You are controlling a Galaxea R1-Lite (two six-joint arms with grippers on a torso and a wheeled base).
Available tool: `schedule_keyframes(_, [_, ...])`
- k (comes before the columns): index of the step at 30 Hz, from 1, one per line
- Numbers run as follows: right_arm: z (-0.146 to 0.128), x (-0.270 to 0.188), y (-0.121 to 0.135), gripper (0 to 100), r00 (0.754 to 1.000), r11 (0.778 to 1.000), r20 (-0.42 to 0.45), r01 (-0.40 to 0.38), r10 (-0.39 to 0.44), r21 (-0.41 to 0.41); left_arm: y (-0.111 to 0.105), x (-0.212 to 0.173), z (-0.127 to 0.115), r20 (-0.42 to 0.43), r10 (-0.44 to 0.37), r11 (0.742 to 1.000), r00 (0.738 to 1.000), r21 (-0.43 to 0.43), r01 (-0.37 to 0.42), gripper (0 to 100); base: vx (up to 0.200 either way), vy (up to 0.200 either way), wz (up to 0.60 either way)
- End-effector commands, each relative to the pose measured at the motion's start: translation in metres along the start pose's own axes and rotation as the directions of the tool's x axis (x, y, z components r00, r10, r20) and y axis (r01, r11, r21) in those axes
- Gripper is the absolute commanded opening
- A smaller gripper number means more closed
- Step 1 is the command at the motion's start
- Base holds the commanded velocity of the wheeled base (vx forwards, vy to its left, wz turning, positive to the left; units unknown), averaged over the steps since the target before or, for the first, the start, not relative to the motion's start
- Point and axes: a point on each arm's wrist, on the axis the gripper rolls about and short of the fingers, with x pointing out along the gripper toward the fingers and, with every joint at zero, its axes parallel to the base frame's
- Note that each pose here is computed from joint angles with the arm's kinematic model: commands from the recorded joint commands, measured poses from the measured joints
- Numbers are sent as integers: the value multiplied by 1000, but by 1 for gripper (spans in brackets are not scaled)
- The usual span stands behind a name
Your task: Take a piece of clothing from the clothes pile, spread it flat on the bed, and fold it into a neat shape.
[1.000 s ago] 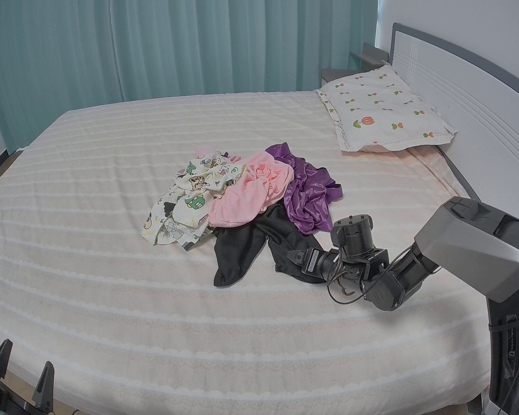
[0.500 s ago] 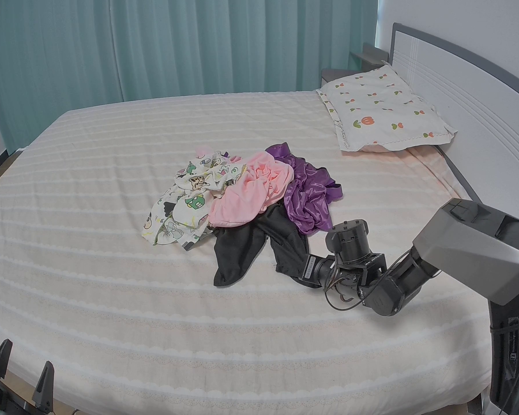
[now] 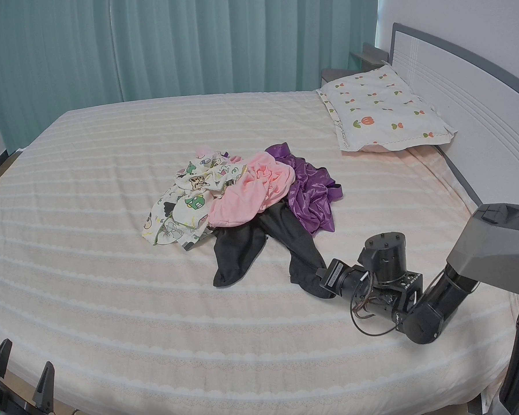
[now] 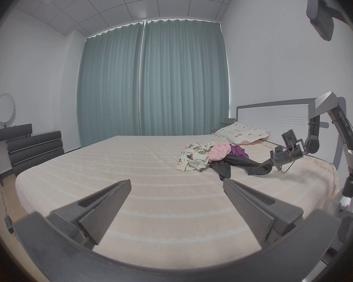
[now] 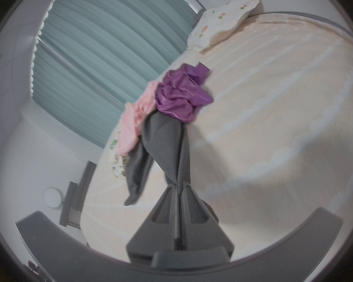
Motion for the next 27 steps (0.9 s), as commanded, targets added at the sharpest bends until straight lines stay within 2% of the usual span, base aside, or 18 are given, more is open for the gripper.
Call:
schedule_keyframes(1, [-10, -33, -9, 0, 999, 998, 3, -44, 44, 34, 0, 1, -4, -4, -1, 1000, 1000, 31, 1, 100, 0, 0, 0])
schedule_keyframes(10, [-8, -56, -11, 0, 996, 991, 20, -85, 84, 105, 0, 0, -4, 3, -6, 999, 1000, 48, 5, 100, 0, 0, 0])
schedule_keyframes(11, [-11, -57, -14, 0, 997, 991, 9, -82, 81, 104, 0, 0, 3, 16, -9, 999, 1000, 33, 8, 100, 0, 0, 0])
schedule_keyframes(13, [-10, -56, -14, 0, 997, 991, 13, -82, 81, 107, 0, -1, 45, 94, -17, 998, 995, -55, 22, 100, 0, 0, 0])
schedule_keyframes(14, [-9, -57, -14, 0, 996, 990, 17, -85, 84, 112, 1, 5, 98, 152, -22, 983, 988, -176, 49, 100, 0, 0, 0])
schedule_keyframes(15, [-9, -58, -14, 0, 996, 990, 16, -86, 85, 114, 1, 13, 114, 140, -18, 977, 990, -207, 47, 100, 0, 0, 0])
schedule_keyframes(17, [-11, -59, -15, 0, 997, 990, 11, -80, 79, 115, 1, 33, 119, 48, -16, 989, 999, -146, 23, 100, 0, 0, 0])
schedule_keyframes(18, [-10, -59, -16, 0, 997, 990, 12, -79, 78, 116, 1, 35, 119, 37, -16, 990, 999, -139, 21, 100, 0, 0, 0])
schedule_keyframes(19, [-11, -57, -17, 0, 997, 990, 9, -75, 75, 115, 1, 61, 100, -155, -23, 997, 988, -83, 10, 100, 0, 0, 0])
schedule_keyframes(21, [-11, -58, -17, 0, 997, 991, 10, -74, 74, 115, -1, 84, 79, -323, -67, 996, 944, -72, 46, 100, 0, 0, 0])
schedule_keyframes(22, [-11, -58, -17, 0, 997, 991, 10, -74, 74, 115, -2, 87, 77, -338, -77, 996, 938, -75, 55, 100, 0, 0, 0])
schedule_keyframes(23, [-9, -59, -15, 0, 997, 990, 17, -81, 80, 116, -8, 106, 71, -408, -147, 988, 901, -96, 117, 100, 0, 0, 0])
schedule_keyframes(25, [-8, -60, -16, 0, 997, 990, 22, -82, 80, 117, -18, 128, 61, -491, -202, 979, 847, -135, 156, 100, 0, 0, 0])
schedule_keyframes(26, [-8, -60, -16, 0, 997, 990, 22, -82, 80, 117, -19, 130, 61, -496, -207, 978, 843, -138, 159, 100, 0, 0, 0])
schedule_keyframes(27, [-8, -60, -17, 0, 997, 990, 21, -76, 75, 118, -29, 146, 53, -543, -241, 970, 804, -168, 178, 100, 0, 0, 0])
